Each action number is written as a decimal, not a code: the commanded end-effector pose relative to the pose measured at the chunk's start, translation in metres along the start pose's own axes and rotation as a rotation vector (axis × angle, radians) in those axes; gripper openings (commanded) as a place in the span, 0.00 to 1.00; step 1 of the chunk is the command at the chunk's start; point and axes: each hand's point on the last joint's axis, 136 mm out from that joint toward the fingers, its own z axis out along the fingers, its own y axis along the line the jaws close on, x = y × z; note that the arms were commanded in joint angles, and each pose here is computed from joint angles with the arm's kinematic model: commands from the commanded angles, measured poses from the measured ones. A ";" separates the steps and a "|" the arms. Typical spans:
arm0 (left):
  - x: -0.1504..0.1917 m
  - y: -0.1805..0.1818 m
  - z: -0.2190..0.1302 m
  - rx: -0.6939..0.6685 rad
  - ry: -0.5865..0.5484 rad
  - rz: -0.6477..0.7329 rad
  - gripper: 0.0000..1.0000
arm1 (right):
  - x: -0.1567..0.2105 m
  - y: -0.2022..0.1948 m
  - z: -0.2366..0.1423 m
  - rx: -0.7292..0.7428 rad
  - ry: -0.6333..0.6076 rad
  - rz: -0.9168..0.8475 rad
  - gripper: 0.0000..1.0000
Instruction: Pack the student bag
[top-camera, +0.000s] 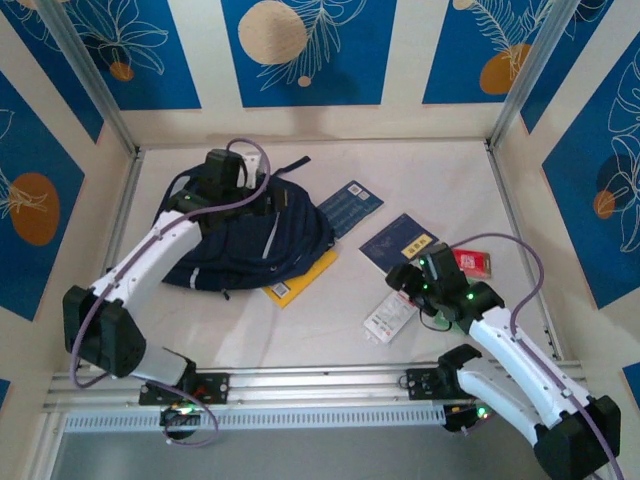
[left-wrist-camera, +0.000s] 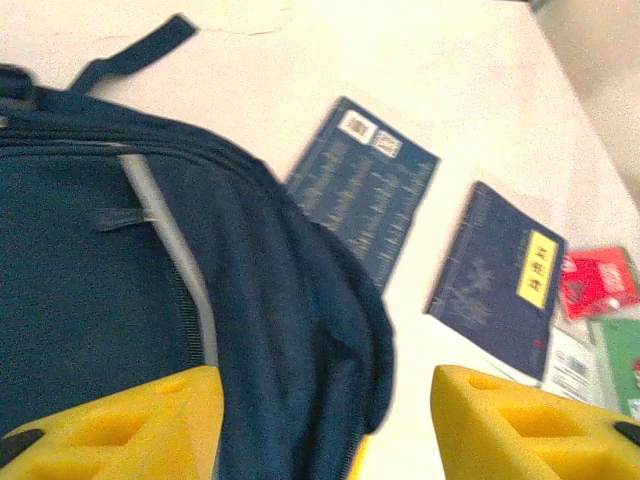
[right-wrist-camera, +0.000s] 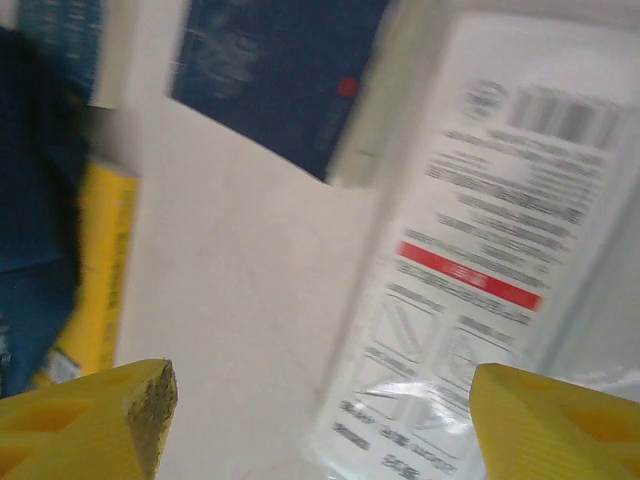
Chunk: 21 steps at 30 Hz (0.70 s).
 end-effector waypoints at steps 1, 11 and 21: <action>0.012 -0.047 -0.011 0.095 0.001 0.065 0.59 | 0.019 -0.025 0.010 0.047 0.088 0.118 0.79; 0.160 -0.171 0.086 0.368 0.371 0.113 0.57 | 0.027 -0.037 0.028 0.009 0.134 0.197 0.82; 0.234 -0.199 0.139 0.454 0.534 0.007 0.52 | 0.031 -0.049 0.037 0.018 0.135 0.223 0.82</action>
